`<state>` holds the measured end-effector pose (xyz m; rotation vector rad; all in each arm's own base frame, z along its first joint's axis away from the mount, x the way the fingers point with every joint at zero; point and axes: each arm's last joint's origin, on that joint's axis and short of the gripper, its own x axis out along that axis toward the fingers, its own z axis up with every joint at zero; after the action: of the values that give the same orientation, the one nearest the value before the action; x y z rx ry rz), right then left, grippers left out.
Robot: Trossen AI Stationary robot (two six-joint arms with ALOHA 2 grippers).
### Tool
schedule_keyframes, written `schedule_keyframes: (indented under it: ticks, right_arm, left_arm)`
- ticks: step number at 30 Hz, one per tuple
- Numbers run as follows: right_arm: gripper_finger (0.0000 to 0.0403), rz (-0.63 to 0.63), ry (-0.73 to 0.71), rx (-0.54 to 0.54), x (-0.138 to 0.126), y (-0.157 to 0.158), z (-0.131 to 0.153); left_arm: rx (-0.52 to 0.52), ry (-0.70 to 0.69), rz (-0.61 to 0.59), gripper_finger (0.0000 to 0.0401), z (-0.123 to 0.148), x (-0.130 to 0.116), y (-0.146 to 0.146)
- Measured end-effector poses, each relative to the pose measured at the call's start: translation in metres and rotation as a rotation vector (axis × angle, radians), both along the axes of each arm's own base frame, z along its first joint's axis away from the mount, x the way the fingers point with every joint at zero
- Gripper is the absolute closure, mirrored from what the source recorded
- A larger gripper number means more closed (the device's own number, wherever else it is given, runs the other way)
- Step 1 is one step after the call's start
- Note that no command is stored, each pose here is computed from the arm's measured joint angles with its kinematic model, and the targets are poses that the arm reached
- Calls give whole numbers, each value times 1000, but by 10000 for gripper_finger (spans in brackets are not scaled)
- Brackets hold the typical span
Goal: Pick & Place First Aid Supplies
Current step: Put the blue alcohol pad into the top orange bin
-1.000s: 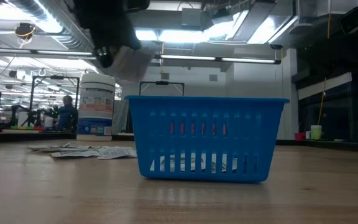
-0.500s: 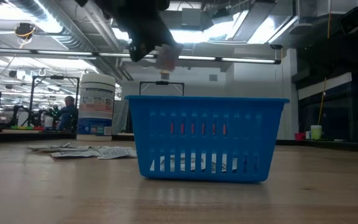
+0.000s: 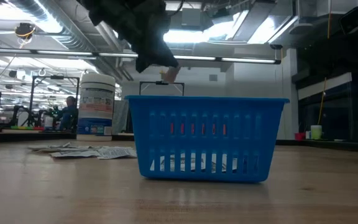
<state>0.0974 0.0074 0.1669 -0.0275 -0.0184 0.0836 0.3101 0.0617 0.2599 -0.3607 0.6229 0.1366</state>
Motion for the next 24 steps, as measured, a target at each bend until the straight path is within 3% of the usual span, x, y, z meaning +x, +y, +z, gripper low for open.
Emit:
schedule_keyframes:
  ticks: [12,18,24]
  right_arm:
    - [208,0,0,0,0,0,0]
    - [208,0,0,0,0,0,0]
    - [208,0,0,0,0,0,0]
  left_arm:
    - [58,16,65,400,23,29,72]
    - [100,30,95,400,23,50,109]
    - [77,74,150,399,14,66,143]
